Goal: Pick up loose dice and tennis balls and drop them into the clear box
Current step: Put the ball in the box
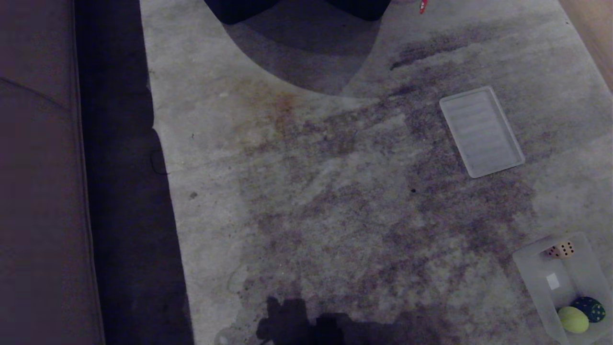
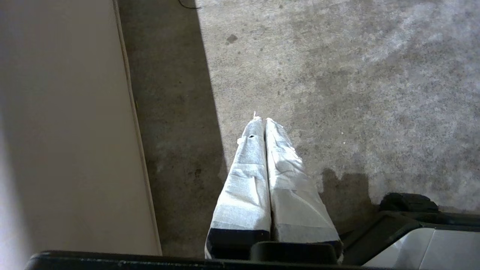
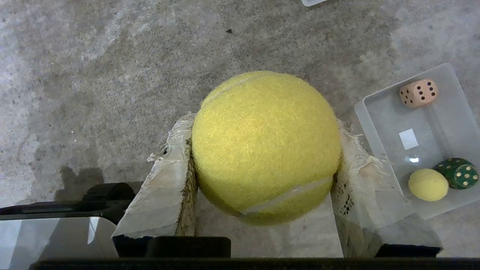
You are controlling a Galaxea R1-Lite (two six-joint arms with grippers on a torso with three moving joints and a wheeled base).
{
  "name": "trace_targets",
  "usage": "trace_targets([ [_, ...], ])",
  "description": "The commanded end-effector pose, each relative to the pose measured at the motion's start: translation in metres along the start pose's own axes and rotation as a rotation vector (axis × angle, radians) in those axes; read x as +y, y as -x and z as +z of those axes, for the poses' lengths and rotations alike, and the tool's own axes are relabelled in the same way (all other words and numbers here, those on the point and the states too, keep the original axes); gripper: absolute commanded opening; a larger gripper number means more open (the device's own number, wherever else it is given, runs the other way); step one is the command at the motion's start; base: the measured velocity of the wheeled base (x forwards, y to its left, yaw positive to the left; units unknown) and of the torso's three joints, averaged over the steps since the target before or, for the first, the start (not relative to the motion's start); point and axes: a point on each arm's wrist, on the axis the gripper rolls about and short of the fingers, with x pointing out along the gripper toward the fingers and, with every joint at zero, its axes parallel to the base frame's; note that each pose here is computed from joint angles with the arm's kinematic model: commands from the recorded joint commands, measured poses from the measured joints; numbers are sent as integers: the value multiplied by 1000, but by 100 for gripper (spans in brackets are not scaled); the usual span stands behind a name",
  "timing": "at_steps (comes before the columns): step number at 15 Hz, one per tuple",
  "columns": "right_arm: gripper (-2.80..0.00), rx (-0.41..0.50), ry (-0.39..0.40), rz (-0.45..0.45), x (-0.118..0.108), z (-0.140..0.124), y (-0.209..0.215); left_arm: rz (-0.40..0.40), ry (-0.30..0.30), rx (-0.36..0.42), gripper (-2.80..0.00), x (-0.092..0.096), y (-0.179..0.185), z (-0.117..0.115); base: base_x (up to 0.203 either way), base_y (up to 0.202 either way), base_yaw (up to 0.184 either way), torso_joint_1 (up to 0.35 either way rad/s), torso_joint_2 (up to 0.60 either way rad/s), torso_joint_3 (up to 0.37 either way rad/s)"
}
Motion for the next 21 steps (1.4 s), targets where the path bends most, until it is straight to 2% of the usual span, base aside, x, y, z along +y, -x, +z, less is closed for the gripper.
trace_targets([
  [1, -280, 12, 0, 0, 0, -2, -1, 3, 0, 3, -280, 0, 0, 0, 0, 0, 0, 0, 0, 0],
  [5, -280, 12, -14, -4, 0, -2, -1, 3, 2, 3, -280, 0, 0, 0, -2, 1, -18, 0, 1, 1],
  [17, -280, 12, -14, -4, 0, -2, -1, 6, 8, 3, -280, 0, 0, 0, 1, 10, -158, 4, 3, 1],
  [21, -280, 12, -14, -4, 0, -3, -1, 3, 3, 3, -280, 0, 0, 0, 0, 1, -22, 1, 1, 1],
])
